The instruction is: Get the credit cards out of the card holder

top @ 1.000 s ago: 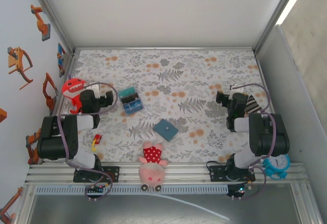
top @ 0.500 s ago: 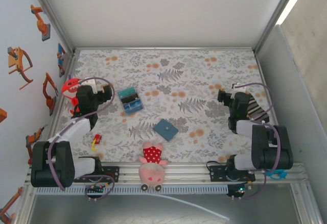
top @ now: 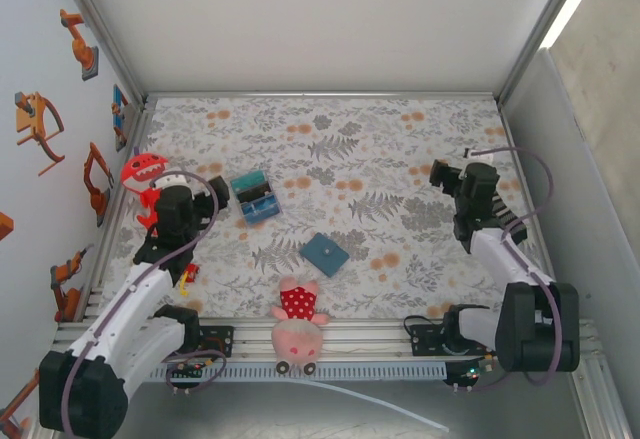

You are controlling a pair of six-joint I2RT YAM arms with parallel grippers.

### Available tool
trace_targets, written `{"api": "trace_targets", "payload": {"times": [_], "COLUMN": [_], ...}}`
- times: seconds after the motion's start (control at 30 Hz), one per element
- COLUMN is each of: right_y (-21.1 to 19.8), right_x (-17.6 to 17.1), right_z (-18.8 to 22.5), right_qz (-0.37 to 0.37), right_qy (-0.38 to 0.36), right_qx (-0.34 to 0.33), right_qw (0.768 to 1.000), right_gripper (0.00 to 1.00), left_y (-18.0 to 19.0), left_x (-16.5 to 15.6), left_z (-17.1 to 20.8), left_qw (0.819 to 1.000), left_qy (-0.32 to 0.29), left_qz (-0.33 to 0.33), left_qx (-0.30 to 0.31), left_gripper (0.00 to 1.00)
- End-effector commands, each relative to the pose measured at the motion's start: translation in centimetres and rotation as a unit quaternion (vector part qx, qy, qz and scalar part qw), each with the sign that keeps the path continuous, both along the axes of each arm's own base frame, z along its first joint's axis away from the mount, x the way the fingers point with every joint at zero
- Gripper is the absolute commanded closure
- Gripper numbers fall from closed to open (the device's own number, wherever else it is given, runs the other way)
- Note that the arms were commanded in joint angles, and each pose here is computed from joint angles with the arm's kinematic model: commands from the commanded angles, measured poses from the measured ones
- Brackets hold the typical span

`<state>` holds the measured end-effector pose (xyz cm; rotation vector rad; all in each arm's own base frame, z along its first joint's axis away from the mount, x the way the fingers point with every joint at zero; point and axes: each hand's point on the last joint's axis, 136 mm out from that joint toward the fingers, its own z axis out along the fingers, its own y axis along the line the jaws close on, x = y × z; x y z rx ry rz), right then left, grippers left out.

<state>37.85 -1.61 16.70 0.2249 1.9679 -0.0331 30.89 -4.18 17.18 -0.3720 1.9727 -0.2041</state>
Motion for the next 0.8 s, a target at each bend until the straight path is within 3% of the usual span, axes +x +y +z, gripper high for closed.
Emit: {"api": "trace_targets", "payload": {"times": [0.0, 0.13, 0.5, 0.77], "right_y": [2.3, 5.7, 15.7, 19.4], "right_x": [-1.1, -2.3, -6.7, -8.5], "right_z": [-0.1, 0.0, -3.4, -4.4], "right_qz": [0.015, 0.046, 0.161, 0.204], "right_qy": [0.055, 0.091, 0.224, 0.269], "right_qx": [0.001, -0.012, 0.053, 0.044], "right_qw": [0.998, 0.995, 0.96, 0.94], "right_gripper": [0.01, 0.01, 0.02, 0.04], "left_y": [-0.3, -2.1, -8.2, -10.9], "left_x": [-1.9, -2.2, -1.0, 0.1], "left_z": [-2.6, -3.6, -5.9, -7.6], "left_qw": [0.999, 0.998, 0.988, 0.977], "left_qy": [0.043, 0.05, 0.077, 0.11], "left_qz": [0.021, -0.001, -0.119, -0.174], "left_qx": [-0.017, -0.036, -0.059, -0.058], "left_gripper": [0.03, 0.03, 0.03, 0.03]}}
